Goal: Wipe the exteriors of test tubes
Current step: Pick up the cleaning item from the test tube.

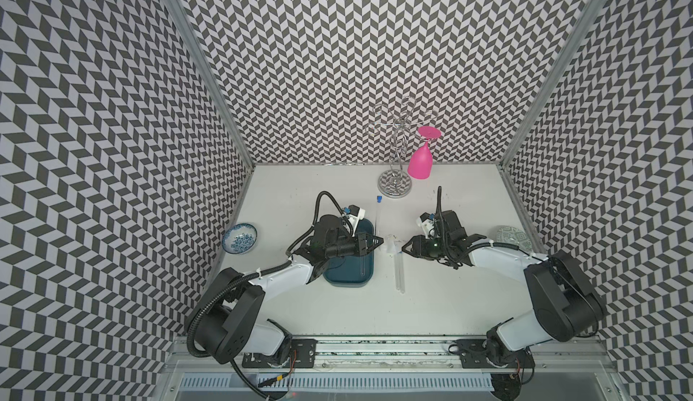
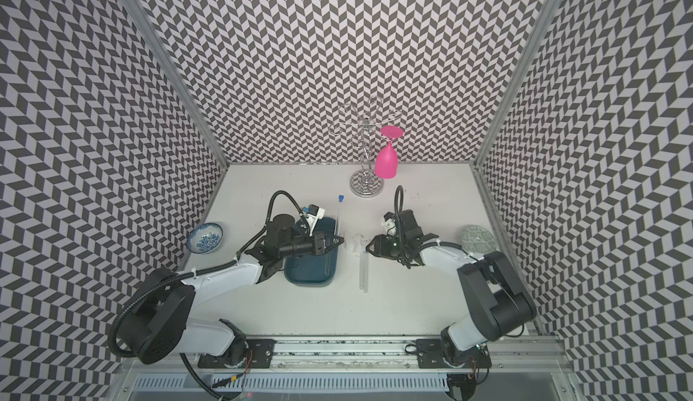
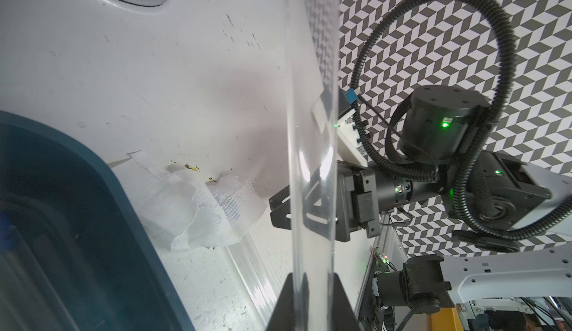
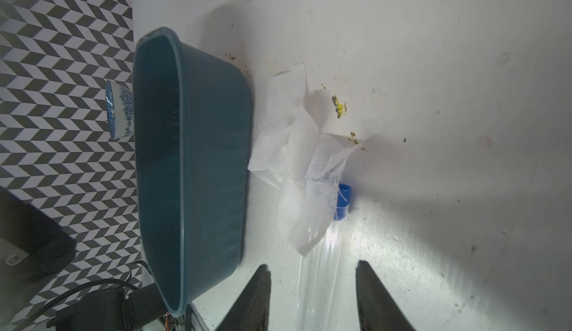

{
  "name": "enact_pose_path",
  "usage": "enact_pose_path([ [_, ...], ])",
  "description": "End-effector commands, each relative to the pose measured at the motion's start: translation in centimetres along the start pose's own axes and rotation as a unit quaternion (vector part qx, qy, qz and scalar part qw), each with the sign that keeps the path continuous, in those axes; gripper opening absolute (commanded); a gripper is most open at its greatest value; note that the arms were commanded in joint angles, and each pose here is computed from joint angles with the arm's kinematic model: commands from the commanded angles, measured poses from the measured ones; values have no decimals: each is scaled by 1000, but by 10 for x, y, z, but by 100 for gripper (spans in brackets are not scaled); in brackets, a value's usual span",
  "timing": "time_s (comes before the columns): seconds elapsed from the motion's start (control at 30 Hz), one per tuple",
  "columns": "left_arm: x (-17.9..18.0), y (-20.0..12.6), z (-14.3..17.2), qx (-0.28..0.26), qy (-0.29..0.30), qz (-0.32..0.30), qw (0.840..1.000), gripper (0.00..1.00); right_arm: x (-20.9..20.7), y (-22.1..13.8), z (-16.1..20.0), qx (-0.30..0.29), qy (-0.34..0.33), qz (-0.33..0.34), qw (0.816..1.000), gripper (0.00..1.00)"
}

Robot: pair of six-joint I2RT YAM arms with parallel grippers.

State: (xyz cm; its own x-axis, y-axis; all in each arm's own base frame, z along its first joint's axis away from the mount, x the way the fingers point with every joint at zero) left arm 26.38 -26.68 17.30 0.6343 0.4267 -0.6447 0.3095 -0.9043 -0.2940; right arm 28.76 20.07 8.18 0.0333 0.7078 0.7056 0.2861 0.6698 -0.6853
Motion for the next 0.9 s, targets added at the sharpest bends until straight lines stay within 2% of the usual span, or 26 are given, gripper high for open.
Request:
enact_pose_path([
  [0.0, -1, -3, 0, -2, 7, -2, 1000, 14, 9, 6, -9, -18, -15, -48, 999, 45],
  [0.2, 0, -2, 1, 0, 7, -1, 1000, 14, 6, 19, -16, -16, -10, -63, 998, 40],
  [0.27, 1, -1, 2, 1, 7, -2, 1000, 14, 6, 21, -21, -21, -11, -63, 998, 32],
  [0.33, 1, 0, 2, 3, 8, -1, 1000, 14, 10, 19, -28, -32, -16, -62, 997, 15],
  [0.43, 2, 3, 4, 10, 6, 1, 1000, 14, 21, 8, -37, -53, -32, -58, 996, 0],
  [0.6, 1, 12, 4, 18, 8, 5, 1000, 14, 58, -29, -43, -80, -76, -89, 990, 0],
  [0.87, -3, 32, -2, 24, 10, 25, 999, 14, 128, -90, -30, -66, -135, -189, 970, 0],
])
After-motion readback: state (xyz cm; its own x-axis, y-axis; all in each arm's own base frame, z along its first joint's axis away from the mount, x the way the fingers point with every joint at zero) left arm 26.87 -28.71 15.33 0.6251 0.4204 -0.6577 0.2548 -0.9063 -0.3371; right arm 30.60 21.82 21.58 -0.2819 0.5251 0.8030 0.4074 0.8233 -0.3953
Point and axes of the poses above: each gripper's point midway between its finger pads, its own y axis out along the fingers, its own x axis along the line the jaws close on, z = x × y, the point moved 3 cm from there along -y, back along the fingers, and after that the axes turned 11 degrees about y, right-handed, at the moved point
